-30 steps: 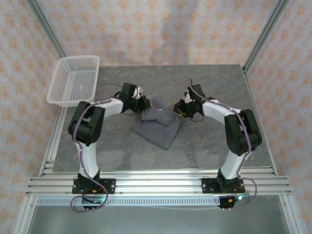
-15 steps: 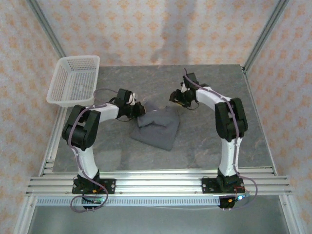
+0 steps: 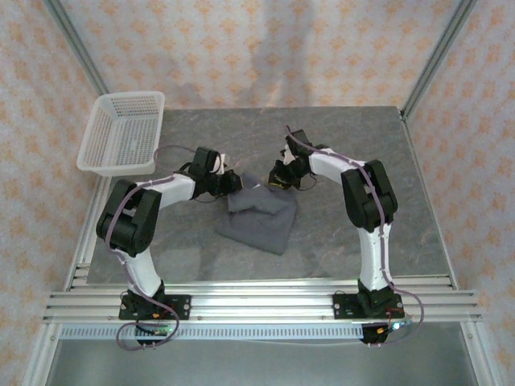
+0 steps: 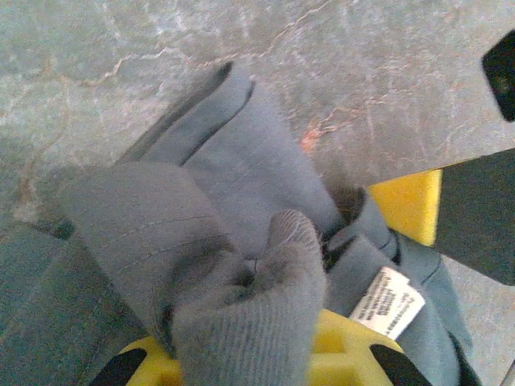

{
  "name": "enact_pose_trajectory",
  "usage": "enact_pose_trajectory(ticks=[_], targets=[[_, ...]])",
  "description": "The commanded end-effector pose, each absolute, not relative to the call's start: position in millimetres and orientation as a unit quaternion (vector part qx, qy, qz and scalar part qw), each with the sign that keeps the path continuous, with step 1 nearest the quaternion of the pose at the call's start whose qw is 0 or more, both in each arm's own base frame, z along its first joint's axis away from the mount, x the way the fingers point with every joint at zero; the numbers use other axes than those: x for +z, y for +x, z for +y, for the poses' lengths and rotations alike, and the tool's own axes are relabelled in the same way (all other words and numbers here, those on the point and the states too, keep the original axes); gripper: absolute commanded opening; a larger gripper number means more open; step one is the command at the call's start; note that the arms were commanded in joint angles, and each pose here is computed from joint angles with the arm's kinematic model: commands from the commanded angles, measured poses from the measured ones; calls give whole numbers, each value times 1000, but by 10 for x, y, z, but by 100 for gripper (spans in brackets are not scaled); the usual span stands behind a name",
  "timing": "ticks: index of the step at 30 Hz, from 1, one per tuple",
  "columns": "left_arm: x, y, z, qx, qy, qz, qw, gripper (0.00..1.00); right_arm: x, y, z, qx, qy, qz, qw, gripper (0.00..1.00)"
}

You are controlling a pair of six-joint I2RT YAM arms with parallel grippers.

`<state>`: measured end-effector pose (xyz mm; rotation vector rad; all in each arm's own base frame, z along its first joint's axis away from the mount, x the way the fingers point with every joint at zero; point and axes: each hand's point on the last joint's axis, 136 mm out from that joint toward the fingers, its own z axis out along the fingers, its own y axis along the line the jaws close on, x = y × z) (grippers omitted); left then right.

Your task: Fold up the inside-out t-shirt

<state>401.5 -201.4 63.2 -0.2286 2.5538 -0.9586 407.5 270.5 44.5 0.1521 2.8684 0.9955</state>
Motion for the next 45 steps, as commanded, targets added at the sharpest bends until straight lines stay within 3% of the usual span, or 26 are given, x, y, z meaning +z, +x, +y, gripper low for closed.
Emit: enact_pose_trajectory(ticks=[1,5,17,20,27,32,40,45], targets=[[863,4116,-2070,-353,-57,904,234,12,956,4142,2809,382,43,919,90,6],[872,4087,-2097,-364,-48,900,236,12,1258,4230,2912,415,8,900,133,1],[725,3658,-1682,-254,-80,930,254,12,746,4183,3487,360,-105,921,102,3],[639,3560,-1538,-227,-109,932,260,13,685,4115,3608,338,-139,926,100,10],[444,3255,-1191,-148,-177,935,270,13,543,3991,3369,197,-177,957,118,46],[327,3124,-1254,-163,-176,935,262,13,494,3997,2948,110,-138,971,162,55],[292,3122,-1282,-169,-173,934,263,13,319,3428,3500,267,-162,949,47,52],[266,3130,-1349,-189,-165,932,263,13,329,3289,3861,306,-189,933,30,50]])
